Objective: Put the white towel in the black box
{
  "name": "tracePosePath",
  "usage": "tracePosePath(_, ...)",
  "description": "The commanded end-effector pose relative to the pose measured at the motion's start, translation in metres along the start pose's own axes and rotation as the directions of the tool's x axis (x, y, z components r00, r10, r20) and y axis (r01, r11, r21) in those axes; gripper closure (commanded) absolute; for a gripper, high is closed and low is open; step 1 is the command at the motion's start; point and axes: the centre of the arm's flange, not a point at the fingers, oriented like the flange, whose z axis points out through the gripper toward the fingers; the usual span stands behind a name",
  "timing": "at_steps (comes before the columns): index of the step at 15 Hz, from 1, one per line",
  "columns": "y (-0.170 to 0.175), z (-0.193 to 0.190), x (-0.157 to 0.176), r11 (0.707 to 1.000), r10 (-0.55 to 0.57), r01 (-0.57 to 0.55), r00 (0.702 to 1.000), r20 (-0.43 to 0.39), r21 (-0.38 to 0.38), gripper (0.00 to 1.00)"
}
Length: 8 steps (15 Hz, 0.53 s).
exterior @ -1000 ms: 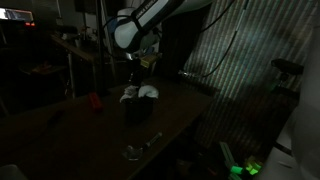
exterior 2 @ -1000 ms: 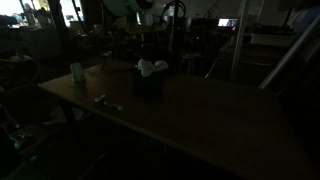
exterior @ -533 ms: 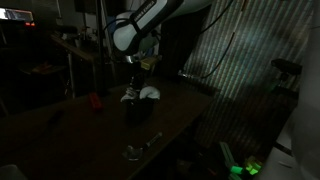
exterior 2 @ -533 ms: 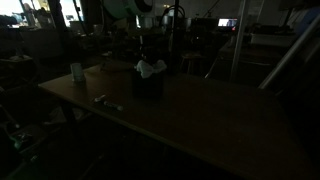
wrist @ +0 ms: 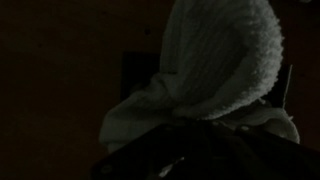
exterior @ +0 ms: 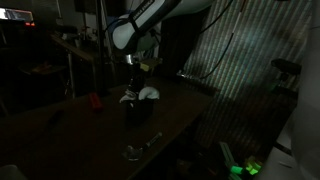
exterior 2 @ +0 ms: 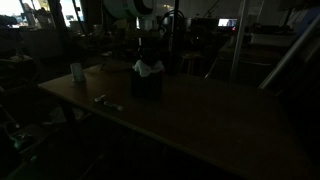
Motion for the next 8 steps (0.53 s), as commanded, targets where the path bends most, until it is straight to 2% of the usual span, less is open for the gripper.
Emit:
tracePosePath(1,-0.0038,0.0112,0.0025,0.998,-0.002,0.002,1.000,0.012,0.062,1.00)
tracePosePath(8,-0.0043,0.0204,0.0042,0.995,0.018,-0.020,1.000,0.021,0.101,1.00)
